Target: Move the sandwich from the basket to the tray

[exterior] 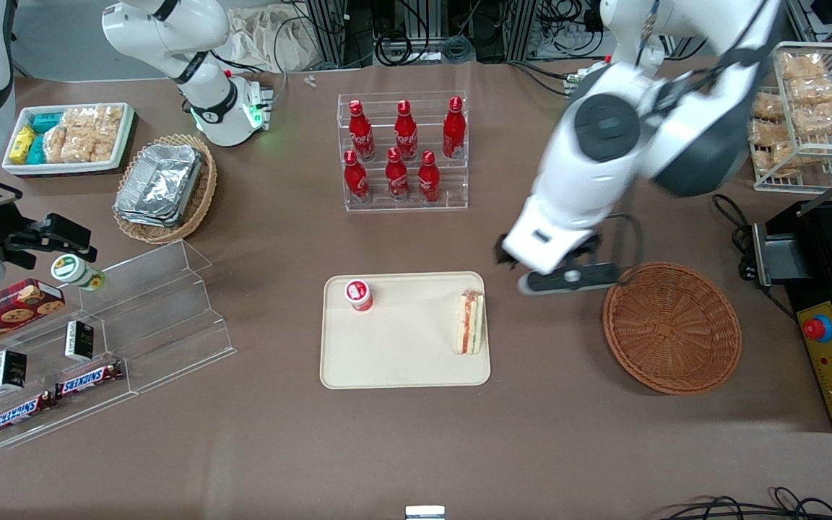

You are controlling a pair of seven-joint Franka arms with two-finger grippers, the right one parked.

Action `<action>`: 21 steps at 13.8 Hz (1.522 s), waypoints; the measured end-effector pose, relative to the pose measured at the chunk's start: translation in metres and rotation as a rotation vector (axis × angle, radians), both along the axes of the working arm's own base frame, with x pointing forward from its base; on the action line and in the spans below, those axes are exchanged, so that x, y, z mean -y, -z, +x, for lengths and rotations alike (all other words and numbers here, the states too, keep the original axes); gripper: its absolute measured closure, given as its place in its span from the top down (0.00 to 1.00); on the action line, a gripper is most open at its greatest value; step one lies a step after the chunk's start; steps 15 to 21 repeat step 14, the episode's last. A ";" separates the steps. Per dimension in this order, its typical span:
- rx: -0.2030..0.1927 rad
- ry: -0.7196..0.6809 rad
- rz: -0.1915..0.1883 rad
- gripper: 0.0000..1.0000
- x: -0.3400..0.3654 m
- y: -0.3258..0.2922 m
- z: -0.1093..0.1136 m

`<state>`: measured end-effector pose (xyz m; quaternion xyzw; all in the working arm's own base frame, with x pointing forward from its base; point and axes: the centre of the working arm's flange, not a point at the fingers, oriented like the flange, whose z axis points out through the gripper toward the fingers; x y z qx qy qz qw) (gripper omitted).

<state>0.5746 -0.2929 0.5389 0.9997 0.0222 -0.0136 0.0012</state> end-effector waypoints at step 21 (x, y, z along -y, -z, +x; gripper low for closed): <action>-0.111 -0.004 -0.034 1.00 -0.230 -0.096 -0.036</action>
